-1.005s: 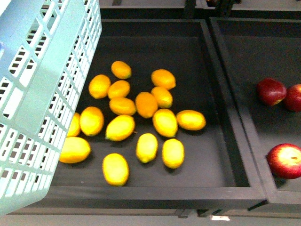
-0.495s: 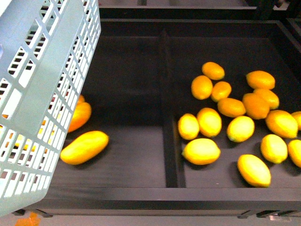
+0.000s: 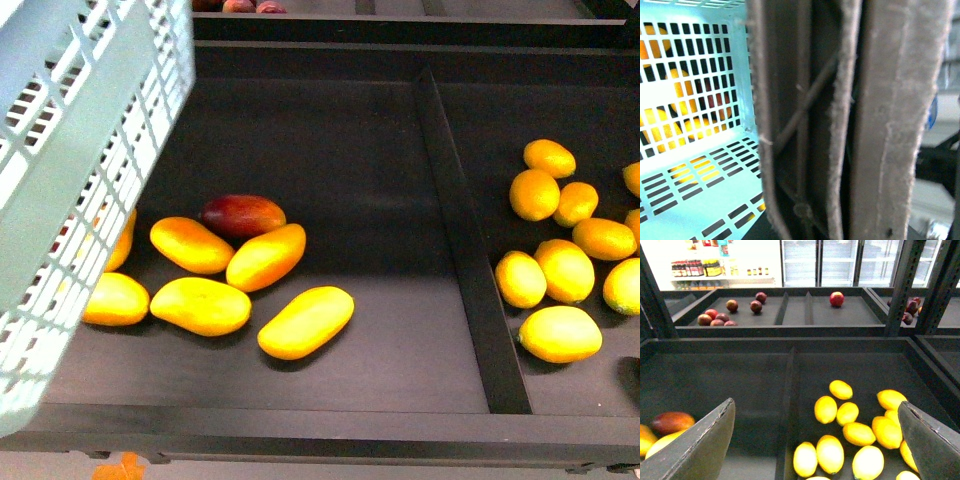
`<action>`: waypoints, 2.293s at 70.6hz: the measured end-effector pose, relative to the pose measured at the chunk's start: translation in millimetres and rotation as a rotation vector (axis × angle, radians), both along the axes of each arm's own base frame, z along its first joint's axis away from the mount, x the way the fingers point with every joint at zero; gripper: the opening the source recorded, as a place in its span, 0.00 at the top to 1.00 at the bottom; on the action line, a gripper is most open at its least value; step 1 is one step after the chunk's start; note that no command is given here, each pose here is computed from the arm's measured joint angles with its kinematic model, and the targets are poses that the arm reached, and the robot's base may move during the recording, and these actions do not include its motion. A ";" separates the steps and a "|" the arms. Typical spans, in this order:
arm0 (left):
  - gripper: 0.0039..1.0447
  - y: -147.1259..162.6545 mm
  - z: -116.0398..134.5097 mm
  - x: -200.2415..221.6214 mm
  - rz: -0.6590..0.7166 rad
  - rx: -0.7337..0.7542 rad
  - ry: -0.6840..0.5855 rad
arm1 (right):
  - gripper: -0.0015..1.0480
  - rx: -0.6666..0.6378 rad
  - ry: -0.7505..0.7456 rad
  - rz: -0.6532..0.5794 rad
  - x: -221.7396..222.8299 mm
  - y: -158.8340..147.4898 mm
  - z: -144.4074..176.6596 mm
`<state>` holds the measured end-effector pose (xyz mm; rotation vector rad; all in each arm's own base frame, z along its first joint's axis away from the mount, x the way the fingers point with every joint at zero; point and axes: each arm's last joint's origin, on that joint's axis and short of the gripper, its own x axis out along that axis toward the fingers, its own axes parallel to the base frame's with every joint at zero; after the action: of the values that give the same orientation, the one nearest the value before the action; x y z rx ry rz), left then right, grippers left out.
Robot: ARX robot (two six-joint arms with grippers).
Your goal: Pick lemon and mango into basket
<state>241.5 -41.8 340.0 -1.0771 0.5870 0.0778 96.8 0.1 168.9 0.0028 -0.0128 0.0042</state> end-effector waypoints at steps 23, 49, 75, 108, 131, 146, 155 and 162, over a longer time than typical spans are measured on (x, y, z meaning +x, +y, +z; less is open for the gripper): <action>0.85 -102.8 -10.2 41.3 -0.518 0.127 0.015 | 0.08 0.000 0.000 -0.003 0.0 -0.1 0.0; 0.85 -145.7 -15.2 26.0 -0.756 0.167 0.070 | 0.08 0.000 0.000 -0.003 0.0 -0.1 0.0; 0.85 -145.6 -15.2 26.0 -0.766 0.183 0.060 | 0.08 0.220 0.381 0.081 34.6 -51.6 16.0; 0.85 -144.5 -15.2 26.9 -0.756 0.188 0.059 | 0.08 0.255 0.746 -0.176 200.1 -145.0 -70.9; 0.85 -144.5 -15.2 26.9 -0.756 0.188 0.059 | 0.08 0.382 0.927 -0.251 274.8 -126.2 -150.4; 0.85 -144.4 -15.2 27.0 -0.755 0.188 0.059 | 0.08 0.454 0.962 -0.351 292.1 -127.8 -182.8; 0.85 -144.6 -15.2 26.8 -0.760 0.185 0.060 | 0.08 0.471 0.985 -0.374 298.2 -128.5 -197.5; 0.85 -144.6 -15.2 26.8 -0.761 0.183 0.060 | 0.08 0.483 0.991 -0.384 302.4 -128.2 -203.9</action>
<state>268.2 -186.4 324.7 -0.6224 0.9901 -0.4924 399.2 -128.1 -35.0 0.4842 0.9773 -0.3842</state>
